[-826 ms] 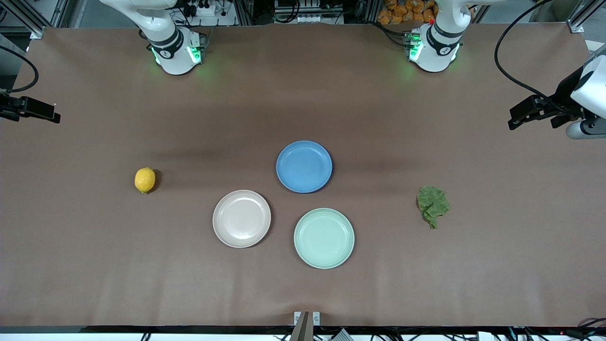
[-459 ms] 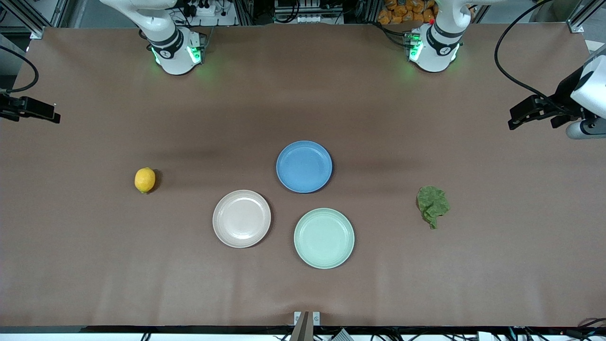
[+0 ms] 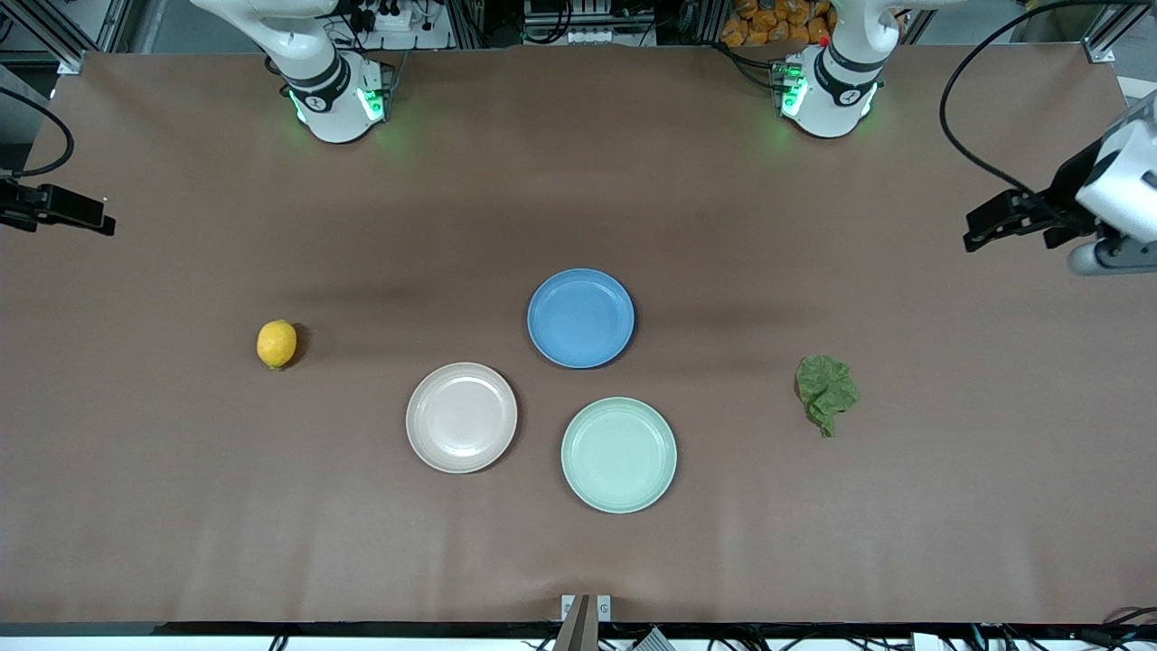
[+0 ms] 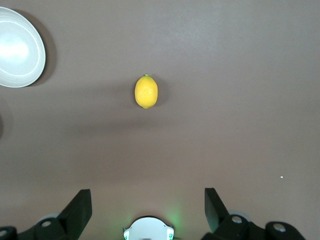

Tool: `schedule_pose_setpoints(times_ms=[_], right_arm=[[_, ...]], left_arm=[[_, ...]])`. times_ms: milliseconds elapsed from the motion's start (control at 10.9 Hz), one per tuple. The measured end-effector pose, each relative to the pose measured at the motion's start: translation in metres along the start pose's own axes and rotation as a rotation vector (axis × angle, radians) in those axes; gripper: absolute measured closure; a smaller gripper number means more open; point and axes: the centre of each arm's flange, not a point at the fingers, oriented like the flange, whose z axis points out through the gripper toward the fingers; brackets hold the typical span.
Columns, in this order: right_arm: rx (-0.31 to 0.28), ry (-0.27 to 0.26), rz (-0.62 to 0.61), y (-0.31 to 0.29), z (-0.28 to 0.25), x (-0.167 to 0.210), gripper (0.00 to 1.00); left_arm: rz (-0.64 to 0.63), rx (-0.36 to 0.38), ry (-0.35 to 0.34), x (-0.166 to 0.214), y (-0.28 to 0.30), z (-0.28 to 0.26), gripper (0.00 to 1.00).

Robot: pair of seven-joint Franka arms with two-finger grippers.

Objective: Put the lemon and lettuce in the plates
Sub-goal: 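Reach the left gripper down to the green lettuce leaf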

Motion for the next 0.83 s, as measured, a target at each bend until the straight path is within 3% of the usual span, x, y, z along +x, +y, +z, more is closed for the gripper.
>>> schedule_pose_setpoints(times_ms=[459, 826], right_arm=[[0.000, 0.000, -0.001, 0.000, 0.001, 0.000, 0.00], [0.000, -0.001, -0.001, 0.000, 0.001, 0.001, 0.00]], left_arm=[[0.026, 0.006, -0.066, 0.053, 0.021, 0.106, 0.00], [0.048, 0.006, -0.106, 0.070, 0.037, 0.186, 0.00]])
